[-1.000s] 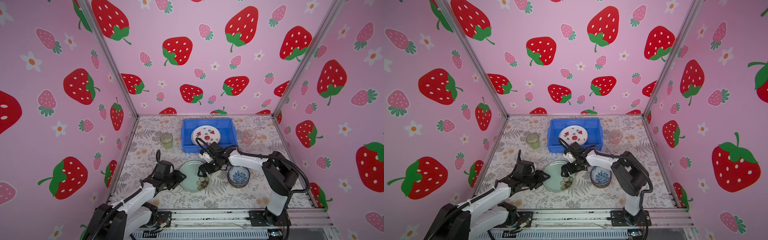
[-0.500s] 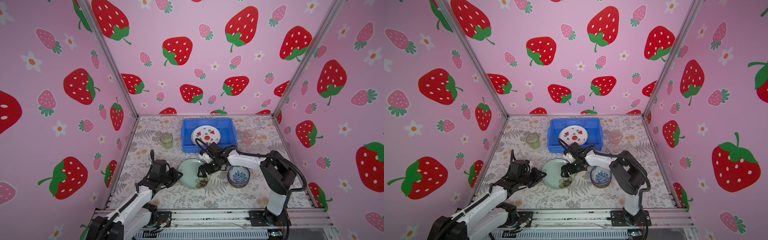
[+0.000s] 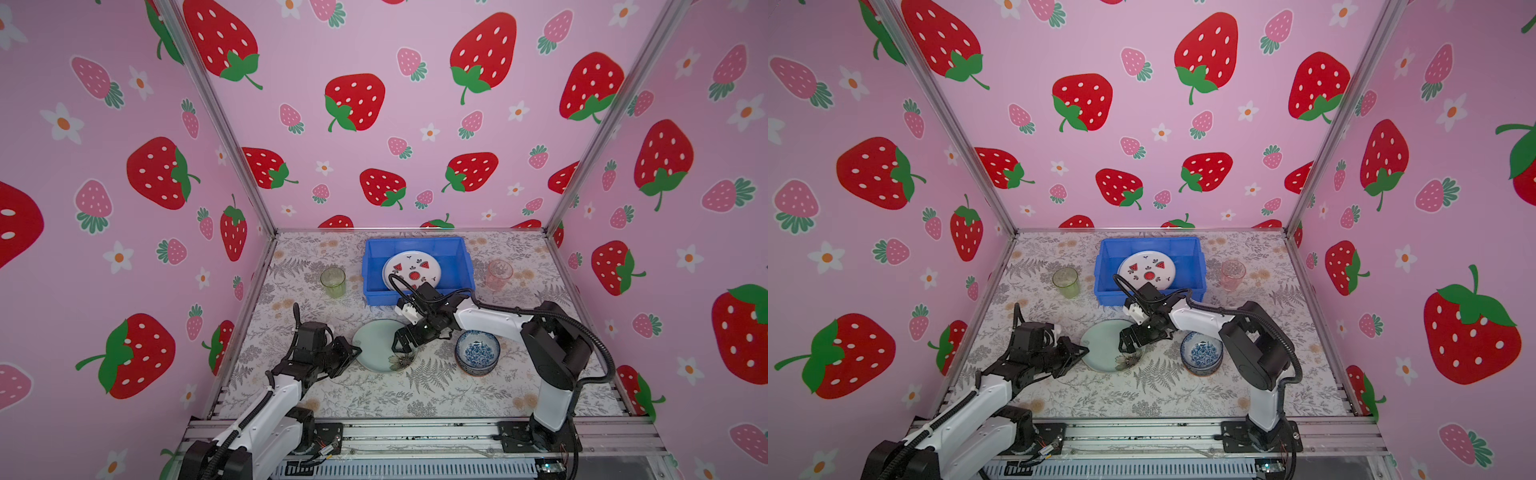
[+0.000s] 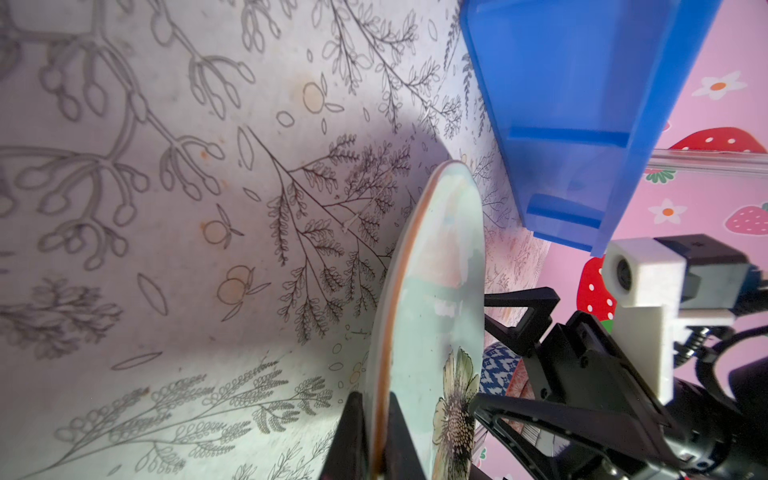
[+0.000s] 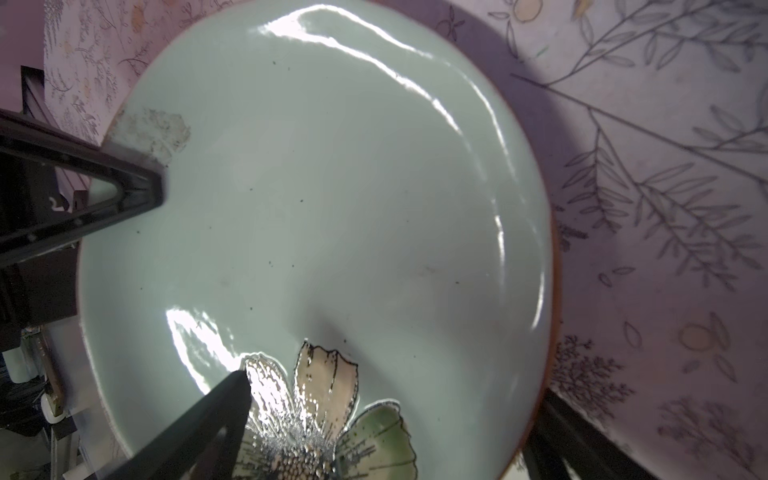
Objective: Place the mixed dishes into the plastic bin
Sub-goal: 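Pinch the green plate rim with both grippers from opposite sides and lift, then carry the green plate over the blue bin with both grippers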
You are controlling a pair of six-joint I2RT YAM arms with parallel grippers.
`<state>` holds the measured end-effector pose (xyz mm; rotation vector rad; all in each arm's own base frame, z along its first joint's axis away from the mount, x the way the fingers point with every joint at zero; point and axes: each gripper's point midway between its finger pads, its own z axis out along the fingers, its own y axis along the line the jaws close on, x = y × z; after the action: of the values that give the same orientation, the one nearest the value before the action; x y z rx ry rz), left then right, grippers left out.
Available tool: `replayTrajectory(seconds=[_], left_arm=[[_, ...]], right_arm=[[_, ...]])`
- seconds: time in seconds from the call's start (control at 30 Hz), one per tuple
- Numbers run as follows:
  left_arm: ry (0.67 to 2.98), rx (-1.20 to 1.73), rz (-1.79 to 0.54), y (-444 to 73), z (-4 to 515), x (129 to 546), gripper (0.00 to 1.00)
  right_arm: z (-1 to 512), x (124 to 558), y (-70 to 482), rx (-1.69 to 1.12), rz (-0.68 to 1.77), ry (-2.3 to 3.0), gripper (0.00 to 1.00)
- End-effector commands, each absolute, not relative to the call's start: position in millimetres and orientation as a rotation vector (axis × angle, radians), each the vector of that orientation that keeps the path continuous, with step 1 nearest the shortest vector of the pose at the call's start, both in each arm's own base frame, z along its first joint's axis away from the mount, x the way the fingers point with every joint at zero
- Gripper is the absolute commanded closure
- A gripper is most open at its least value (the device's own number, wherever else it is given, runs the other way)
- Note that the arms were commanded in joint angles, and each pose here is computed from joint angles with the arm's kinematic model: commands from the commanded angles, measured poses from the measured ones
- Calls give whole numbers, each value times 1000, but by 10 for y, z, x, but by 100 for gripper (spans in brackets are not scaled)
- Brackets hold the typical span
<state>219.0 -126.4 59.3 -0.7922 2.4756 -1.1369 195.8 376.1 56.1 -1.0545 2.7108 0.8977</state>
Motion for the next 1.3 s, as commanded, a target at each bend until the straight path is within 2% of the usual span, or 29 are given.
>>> replayTrajectory(seconds=[0.0,0.13,0.43,0.73,0.83,0.97,1.27], left_arm=[[2381,-642,-1276,-1390,989,2302,100],[2378,-558,-1267,-1388,1135,2311,100],[2308,-292,-1273,-1473,1675,2398,100],[2222,-96,-1307,-1584,2127,2547,100],[2202,-61,-1312,-1607,2216,2594,100],[2196,-43,-1319,-1626,2258,2632,100],[2160,-18,-1344,-1663,2335,2698,100]], right_arm=[[871,1991,3866,-1101,952,2619,0],[1147,2135,3836,-1050,1004,2582,1],[1856,2401,3516,-844,1356,2490,0],[1927,2486,3154,-808,1372,2490,16],[1907,2453,3152,-805,1415,2487,20],[1895,2431,3183,-811,1464,2476,30],[1783,2419,3241,-810,1528,2474,43]])
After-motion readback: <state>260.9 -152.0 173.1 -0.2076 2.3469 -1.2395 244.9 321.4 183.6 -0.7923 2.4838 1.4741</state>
